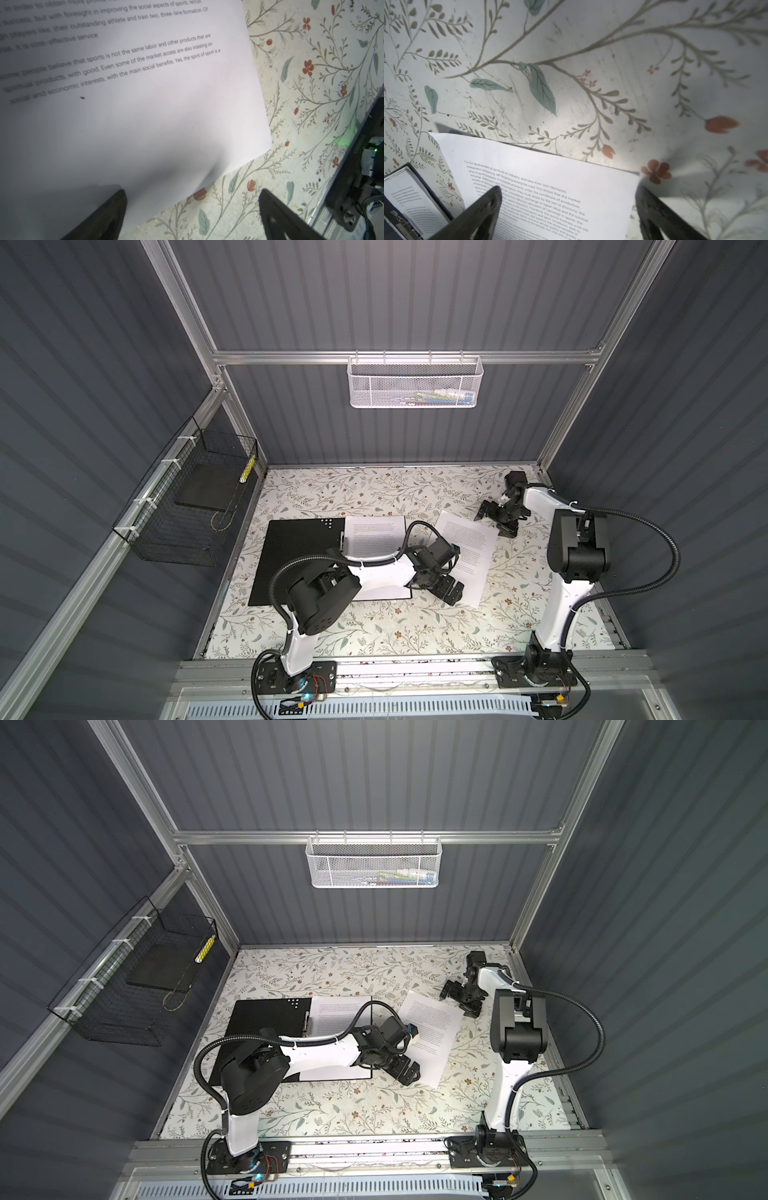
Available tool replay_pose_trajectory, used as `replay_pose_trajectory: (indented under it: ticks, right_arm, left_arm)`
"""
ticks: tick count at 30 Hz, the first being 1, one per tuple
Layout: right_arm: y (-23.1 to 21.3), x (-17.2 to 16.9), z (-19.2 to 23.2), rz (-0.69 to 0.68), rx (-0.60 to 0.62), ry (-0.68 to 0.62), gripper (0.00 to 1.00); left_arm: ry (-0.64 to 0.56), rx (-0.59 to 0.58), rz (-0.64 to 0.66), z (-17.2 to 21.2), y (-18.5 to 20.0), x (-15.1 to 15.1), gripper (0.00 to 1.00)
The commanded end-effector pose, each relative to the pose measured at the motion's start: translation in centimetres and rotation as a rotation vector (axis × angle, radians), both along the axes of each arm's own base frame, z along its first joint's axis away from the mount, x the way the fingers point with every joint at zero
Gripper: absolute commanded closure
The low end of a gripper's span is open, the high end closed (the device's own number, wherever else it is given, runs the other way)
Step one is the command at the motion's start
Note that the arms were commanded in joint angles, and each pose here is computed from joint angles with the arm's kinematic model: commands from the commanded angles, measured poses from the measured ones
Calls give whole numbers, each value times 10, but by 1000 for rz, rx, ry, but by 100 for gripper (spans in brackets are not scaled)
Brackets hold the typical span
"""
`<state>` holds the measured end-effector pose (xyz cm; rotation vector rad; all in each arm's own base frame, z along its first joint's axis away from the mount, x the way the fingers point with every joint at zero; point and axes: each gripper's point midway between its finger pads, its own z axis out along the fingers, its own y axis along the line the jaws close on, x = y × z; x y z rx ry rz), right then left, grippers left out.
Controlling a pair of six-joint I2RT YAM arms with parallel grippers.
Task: Put the files into the folder
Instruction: 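Pinch the sheet edge with the left gripper while the right presses it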
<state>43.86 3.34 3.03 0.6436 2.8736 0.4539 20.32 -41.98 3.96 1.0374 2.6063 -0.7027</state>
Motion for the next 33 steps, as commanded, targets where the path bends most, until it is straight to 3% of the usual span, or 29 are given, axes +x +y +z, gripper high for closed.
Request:
replay_pose_trajectory:
  ticks: [1, 16, 23, 33]
  right_arm:
    - [3, -7, -13, 26, -11, 59, 1]
    - [31, -18, -11, 175, -35, 83, 1]
    - [68, -26, 4, 164, 186, -12, 1]
    - [86, -30, 53, 132, 364, -233, 1]
  left_arm:
    - [58, 109, -4, -21, 23, -8, 0]
    - [62, 94, -6, -20, 11, 7, 0]
    - [81, 109, -13, -32, 5, 10, 0]
    - [98, 124, -9, -43, 6, 9, 0]
